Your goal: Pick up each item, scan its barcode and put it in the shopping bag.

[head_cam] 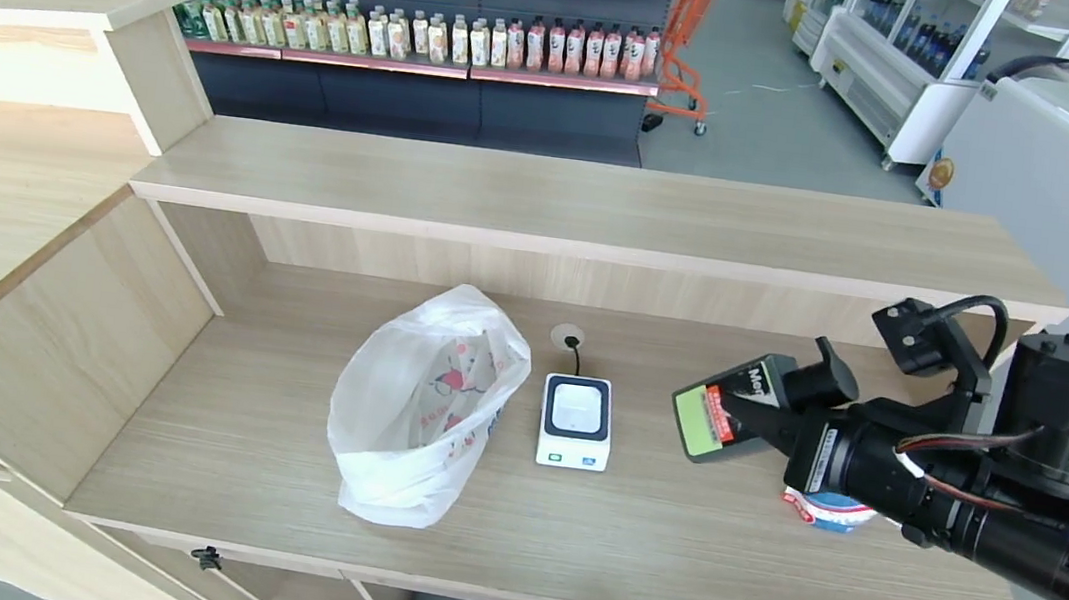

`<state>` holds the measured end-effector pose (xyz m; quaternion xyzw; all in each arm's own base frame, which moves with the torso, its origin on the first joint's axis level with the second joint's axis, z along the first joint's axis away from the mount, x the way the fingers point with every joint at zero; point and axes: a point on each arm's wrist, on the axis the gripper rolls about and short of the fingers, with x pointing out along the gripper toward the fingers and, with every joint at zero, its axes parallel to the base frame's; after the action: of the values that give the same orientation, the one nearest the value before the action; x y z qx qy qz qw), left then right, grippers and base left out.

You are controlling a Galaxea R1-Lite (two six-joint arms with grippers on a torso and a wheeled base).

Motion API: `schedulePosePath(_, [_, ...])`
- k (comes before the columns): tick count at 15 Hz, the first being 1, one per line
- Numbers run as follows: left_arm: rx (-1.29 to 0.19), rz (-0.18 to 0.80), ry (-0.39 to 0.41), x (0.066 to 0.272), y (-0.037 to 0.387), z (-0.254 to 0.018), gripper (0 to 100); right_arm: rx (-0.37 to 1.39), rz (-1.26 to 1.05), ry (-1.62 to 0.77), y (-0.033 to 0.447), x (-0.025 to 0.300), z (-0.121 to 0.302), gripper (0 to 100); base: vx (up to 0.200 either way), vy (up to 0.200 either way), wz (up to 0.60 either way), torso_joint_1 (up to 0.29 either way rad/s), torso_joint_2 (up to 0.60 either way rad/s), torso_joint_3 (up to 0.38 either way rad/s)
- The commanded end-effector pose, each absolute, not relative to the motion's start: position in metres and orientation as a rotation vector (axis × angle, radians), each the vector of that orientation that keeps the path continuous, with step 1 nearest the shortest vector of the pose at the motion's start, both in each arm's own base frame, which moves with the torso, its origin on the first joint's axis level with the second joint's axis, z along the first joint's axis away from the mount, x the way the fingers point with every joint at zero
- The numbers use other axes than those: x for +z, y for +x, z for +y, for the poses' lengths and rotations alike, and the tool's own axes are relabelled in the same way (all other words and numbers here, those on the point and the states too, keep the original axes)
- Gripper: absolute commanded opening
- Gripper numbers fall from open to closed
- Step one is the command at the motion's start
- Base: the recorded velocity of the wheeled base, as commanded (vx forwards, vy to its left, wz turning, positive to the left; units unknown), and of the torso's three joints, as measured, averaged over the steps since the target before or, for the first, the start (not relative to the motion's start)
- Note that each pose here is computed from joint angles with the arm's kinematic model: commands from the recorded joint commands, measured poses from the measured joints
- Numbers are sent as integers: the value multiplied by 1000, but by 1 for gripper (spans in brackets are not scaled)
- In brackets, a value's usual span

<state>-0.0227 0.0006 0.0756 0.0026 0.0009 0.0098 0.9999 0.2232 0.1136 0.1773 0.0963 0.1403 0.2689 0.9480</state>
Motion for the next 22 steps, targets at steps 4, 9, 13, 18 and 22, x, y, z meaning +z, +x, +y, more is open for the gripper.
schedulePosePath(4, [20, 2, 6, 76, -23, 1, 100, 531, 331, 291, 227, 179, 116, 0, 0, 200, 0, 18, 10, 0])
schedulePosePath(9, [20, 2, 5, 76, -23, 1, 100, 513, 366, 282, 268, 170, 136, 0, 0, 40, 0, -2, 0, 0])
schedulePosePath(13, [20, 2, 5, 76, -23, 1, 100, 492, 420, 175, 305, 146, 170, 0, 0, 0, 0, 0, 0, 0])
schedulePosePath(18, [20, 2, 5, 76, -23, 1, 100, 528, 438, 94, 338, 106, 235, 0, 0, 0, 0, 0, 0, 0])
schedulePosePath(22, [20, 0, 5, 76, -23, 1, 100, 566, 431, -13, 350, 77, 266, 0, 0, 0, 0, 0, 0, 0])
